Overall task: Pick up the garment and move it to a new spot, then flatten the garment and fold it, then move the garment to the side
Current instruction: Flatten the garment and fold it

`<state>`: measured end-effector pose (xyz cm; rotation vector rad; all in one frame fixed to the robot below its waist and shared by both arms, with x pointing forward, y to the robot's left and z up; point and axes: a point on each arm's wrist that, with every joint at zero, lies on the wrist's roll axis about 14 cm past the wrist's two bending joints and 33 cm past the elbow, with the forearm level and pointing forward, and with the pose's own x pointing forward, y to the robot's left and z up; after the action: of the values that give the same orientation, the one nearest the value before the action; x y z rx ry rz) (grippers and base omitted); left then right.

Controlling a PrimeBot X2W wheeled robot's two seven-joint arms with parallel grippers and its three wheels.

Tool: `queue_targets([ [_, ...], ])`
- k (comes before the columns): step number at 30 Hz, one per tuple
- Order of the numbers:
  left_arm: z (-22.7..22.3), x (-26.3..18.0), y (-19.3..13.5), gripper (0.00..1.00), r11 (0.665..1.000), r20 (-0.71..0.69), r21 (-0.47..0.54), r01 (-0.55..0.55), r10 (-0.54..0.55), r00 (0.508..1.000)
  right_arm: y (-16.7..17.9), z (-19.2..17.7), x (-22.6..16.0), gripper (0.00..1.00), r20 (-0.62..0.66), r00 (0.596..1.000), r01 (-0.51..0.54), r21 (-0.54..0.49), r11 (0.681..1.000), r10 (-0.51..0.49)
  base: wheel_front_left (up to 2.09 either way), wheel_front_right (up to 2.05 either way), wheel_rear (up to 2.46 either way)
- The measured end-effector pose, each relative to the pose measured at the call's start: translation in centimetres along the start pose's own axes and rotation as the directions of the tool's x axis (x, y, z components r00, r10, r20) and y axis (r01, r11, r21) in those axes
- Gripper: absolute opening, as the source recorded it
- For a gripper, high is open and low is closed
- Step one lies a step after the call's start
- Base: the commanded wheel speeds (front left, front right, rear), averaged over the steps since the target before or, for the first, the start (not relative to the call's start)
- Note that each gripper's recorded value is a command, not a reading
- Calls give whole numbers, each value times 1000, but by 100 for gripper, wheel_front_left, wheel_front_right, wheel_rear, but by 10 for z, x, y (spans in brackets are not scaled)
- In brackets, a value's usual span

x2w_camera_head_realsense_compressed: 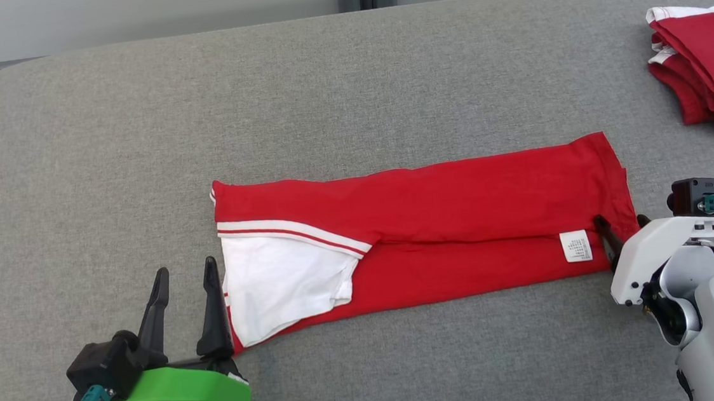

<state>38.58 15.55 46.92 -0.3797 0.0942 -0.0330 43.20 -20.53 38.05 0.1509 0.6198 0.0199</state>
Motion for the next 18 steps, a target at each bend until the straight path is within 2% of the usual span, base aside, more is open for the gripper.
queue_targets([
  [5,-2,-2,4,100,1000,-6,3,-13,13,1000,7,-6,6,100,-46,999,-22,17,1000,23,0,0,0],
  [7,-2,-1,5,100,1000,-6,4,-13,13,1000,9,-6,8,47,-54,998,-28,21,999,29,0,0,0],
  [10,-2,0,5,100,1000,-8,7,-12,12,1000,11,-3,11,9,-57,998,-34,20,999,35,0,0,0],
  [11,-2,1,4,100,1000,-8,7,-9,9,1000,13,-1,12,0,-54,998,-38,18,999,39,0,0,0],
  [18,-4,4,0,100,1000,-14,13,5,-5,1000,11,14,13,0,-15,999,-38,7,999,39,0,0,0],
])
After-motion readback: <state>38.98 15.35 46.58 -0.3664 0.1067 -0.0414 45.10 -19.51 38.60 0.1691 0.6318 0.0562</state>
